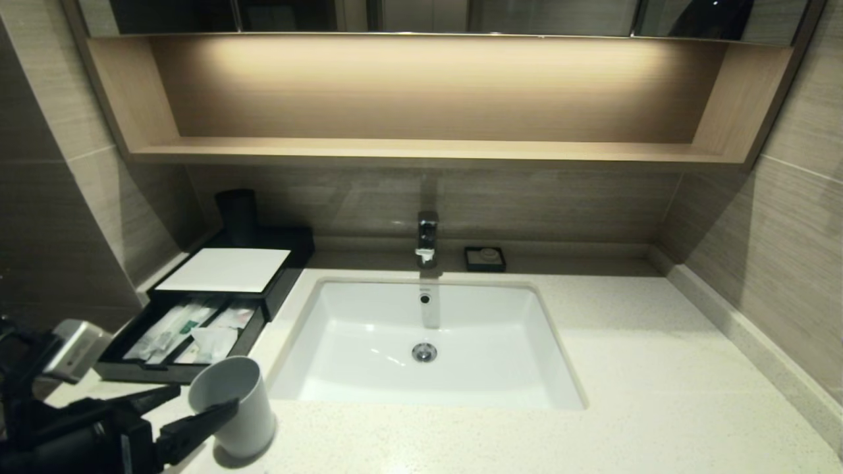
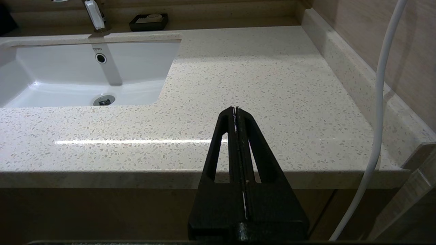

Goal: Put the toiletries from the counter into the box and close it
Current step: Pick up the cup

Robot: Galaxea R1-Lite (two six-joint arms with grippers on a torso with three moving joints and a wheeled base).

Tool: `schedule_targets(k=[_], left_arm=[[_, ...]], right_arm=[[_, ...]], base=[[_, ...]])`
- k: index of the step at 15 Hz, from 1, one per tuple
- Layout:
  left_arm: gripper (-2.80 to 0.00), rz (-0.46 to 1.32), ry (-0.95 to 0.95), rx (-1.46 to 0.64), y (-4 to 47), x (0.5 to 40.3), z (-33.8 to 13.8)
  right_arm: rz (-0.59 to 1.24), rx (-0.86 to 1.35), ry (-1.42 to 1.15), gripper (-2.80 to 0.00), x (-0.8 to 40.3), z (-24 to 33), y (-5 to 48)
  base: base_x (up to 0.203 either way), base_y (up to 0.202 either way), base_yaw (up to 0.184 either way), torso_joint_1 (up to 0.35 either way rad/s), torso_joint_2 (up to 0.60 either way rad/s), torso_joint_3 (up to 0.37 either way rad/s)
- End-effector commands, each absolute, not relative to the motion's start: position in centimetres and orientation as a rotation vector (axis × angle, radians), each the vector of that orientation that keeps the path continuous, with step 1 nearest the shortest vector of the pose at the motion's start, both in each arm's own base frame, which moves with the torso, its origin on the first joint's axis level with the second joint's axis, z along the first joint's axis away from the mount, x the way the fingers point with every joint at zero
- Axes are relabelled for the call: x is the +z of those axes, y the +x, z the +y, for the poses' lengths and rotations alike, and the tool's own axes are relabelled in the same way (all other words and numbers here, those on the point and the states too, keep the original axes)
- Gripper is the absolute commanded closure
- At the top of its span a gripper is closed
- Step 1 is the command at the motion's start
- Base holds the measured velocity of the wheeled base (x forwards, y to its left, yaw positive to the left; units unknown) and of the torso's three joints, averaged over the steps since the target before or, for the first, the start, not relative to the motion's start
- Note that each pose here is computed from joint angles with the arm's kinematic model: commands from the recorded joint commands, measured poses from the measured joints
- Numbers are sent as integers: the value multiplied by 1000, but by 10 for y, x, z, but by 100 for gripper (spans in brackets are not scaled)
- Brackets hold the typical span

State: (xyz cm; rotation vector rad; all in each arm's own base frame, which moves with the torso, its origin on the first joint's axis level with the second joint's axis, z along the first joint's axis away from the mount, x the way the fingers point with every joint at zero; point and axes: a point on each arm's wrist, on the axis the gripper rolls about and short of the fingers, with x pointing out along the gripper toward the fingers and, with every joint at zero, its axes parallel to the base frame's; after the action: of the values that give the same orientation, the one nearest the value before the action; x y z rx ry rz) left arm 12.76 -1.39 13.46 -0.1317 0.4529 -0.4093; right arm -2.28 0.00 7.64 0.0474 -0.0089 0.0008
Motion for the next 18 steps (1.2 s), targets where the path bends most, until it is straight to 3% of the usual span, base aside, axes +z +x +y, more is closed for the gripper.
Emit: schedule_targets(k=[1,18], left_arm=[[-280,458,-131,-411,121,128,-14],[-280,521,-133,-407,122,93,-14]], right_arm=[[-8,0,48,0,76,0,-23],[-9,1,48,0,77,0,-23]], base=[[0,0,0,0,0,0],[0,0,0,0,0,0]])
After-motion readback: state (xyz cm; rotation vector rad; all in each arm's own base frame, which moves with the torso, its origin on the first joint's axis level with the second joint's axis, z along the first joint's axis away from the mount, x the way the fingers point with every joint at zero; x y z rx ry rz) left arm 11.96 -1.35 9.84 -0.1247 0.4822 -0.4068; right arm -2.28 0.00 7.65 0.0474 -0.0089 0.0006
